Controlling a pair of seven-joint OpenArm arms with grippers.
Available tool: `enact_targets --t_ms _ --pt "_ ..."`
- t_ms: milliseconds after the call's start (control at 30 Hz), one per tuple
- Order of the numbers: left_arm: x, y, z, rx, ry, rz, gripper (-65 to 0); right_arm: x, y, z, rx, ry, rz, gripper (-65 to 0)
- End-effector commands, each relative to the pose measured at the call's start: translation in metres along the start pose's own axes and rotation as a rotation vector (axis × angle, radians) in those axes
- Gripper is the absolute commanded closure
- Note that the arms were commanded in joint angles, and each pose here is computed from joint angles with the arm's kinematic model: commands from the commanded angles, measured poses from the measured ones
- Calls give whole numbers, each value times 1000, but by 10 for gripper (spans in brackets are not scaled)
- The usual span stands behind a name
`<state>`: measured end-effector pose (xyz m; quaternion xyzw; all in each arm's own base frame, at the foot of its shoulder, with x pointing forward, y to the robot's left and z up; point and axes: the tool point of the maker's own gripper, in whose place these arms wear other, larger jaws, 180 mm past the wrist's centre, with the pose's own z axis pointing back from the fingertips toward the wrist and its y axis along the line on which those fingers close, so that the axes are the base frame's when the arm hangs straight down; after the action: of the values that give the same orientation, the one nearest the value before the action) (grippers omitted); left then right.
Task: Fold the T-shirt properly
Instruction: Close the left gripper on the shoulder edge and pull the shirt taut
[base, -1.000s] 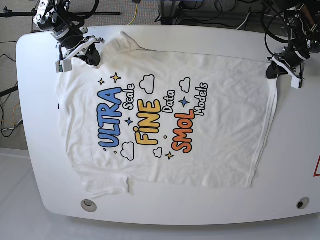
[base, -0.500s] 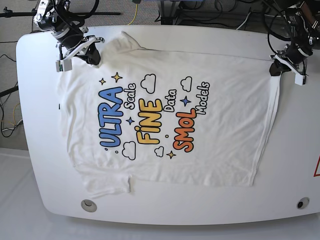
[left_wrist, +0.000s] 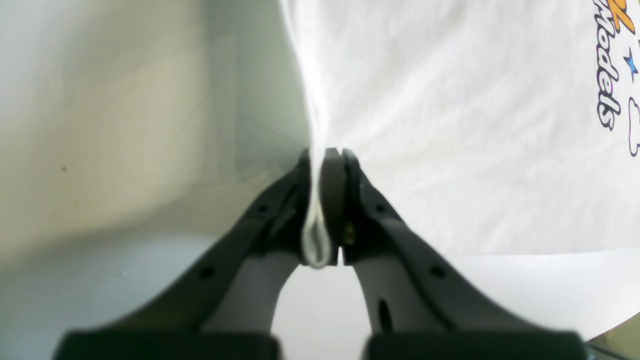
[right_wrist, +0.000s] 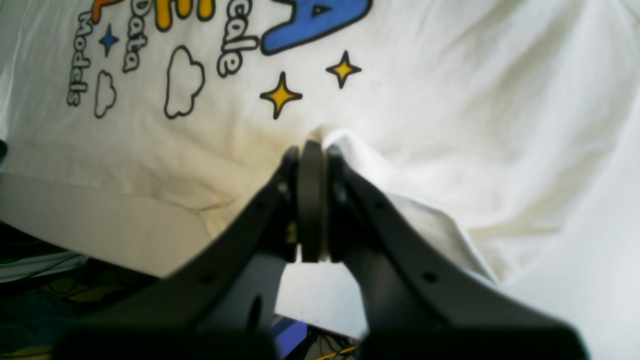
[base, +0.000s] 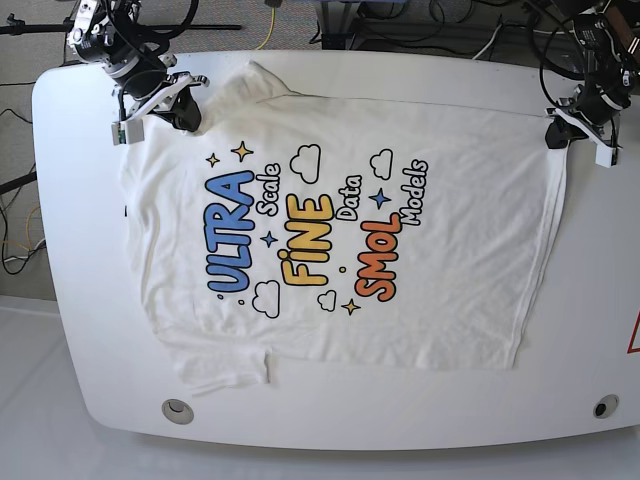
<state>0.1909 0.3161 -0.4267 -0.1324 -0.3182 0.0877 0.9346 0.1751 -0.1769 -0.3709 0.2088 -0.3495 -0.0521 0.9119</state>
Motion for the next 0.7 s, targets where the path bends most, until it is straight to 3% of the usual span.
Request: enact_targets --t_ms 0,667 --pt "-17 10 5 55 102 -23 -8 9 0 4 4 -32 10 0" --pt "-45 11 21 71 180 -37 -8 -13 -3 12 -11 20 -10 0"
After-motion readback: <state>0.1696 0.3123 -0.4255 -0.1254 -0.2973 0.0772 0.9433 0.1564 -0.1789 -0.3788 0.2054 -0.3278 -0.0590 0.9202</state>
